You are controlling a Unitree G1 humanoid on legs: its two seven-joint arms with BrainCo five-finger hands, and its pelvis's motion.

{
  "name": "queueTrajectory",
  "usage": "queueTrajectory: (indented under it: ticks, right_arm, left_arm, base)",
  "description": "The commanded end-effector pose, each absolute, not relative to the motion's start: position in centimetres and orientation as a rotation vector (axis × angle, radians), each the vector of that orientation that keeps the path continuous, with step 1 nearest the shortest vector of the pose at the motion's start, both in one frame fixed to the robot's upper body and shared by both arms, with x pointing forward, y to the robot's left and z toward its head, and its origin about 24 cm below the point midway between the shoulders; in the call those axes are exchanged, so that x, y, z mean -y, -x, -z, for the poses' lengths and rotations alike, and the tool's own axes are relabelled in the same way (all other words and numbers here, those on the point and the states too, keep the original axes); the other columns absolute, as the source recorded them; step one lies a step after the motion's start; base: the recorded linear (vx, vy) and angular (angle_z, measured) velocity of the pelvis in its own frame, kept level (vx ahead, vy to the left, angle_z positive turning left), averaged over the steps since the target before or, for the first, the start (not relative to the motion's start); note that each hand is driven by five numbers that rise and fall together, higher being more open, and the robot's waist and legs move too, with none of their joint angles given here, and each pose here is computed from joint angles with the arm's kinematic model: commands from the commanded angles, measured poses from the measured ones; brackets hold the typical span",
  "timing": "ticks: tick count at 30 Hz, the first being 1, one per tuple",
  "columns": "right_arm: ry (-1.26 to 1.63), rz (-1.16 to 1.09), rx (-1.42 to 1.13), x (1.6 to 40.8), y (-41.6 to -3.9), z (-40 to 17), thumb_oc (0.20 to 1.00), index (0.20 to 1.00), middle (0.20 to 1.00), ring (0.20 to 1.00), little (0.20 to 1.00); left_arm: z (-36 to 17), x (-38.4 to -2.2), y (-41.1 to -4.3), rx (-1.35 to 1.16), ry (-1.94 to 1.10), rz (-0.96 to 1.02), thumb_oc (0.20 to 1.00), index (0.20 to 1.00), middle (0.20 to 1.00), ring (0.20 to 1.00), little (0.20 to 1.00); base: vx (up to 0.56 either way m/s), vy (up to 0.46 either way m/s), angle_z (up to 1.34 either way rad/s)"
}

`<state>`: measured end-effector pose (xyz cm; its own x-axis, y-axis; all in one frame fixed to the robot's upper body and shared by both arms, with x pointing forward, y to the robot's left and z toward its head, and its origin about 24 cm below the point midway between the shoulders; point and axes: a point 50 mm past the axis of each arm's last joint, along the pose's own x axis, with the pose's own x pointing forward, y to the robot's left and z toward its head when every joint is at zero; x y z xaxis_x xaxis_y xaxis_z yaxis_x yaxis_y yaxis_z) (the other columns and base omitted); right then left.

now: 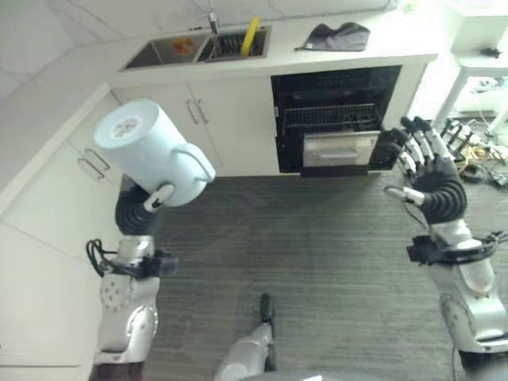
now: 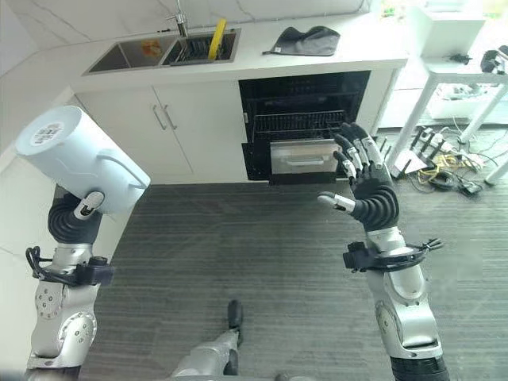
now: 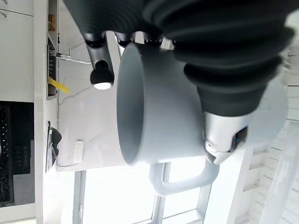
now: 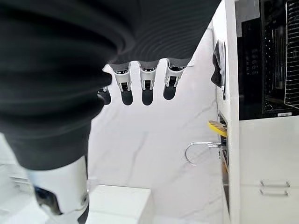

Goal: Place the dishes in the dishwasher.

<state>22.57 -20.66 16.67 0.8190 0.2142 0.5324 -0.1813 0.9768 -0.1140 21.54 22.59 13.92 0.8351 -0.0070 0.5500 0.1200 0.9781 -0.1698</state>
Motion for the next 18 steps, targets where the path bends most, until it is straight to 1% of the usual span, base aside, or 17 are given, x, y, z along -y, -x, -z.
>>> queueTrajectory:
  ticks: [1,6,9,14,16,18]
  right_arm:
    - [0.051,-0.232,0.714,20.8,-21.3,-18.7,1.0,1.0,1.0,1.0,1.0]
    - [0.033,-0.222,0.72,20.7,-21.1,-19.0,1.0,1.0,1.0,1.0,1.0]
    - [0.016,-0.198,0.721,20.3,-21.8,-19.1,1.0,1.0,1.0,1.0,1.0]
    - [-0.008,-0.25,0.697,19.3,-21.8,-18.5,1.0,1.0,1.0,1.0,1.0]
    - [-0.01,-0.285,0.687,18.9,-21.9,-18.2,1.0,1.0,1.0,1.0,1.0]
    - [-0.006,-0.321,0.689,18.8,-21.9,-18.2,1.0,1.0,1.0,1.0,1.0]
  left_arm:
    - [-17.0,-23.0,-20.9,0.748,0.145,0.091,0.2,0.2,0.2,0.2,0.2]
    - [-18.1,-22.3,-21.8,0.761,0.121,0.135,0.2,0.2,0.2,0.2,0.2]
    - [-18.5,-21.8,-22.4,0.756,0.105,0.149,0.2,0.2,0.2,0.2,0.2]
    - [-18.3,-21.9,-22.0,0.743,0.085,0.142,0.2,0.2,0.2,0.2,0.2]
    - [-18.5,-21.9,-22.1,0.747,0.075,0.123,0.2,0.2,0.2,0.2,0.2]
    - [-19.0,-21.7,-22.5,0.76,0.085,0.119,0.2,0.2,0.2,0.2,0.2]
  base:
    - [0.34,0.239,-0.57]
    - [0.3,0.181,-0.63]
    - [0.25,0.205,0.13]
    - [0.19,0.213,0.08]
    - [0.15,0.084,-0.11]
    - [0.22,-0.116,-0.31]
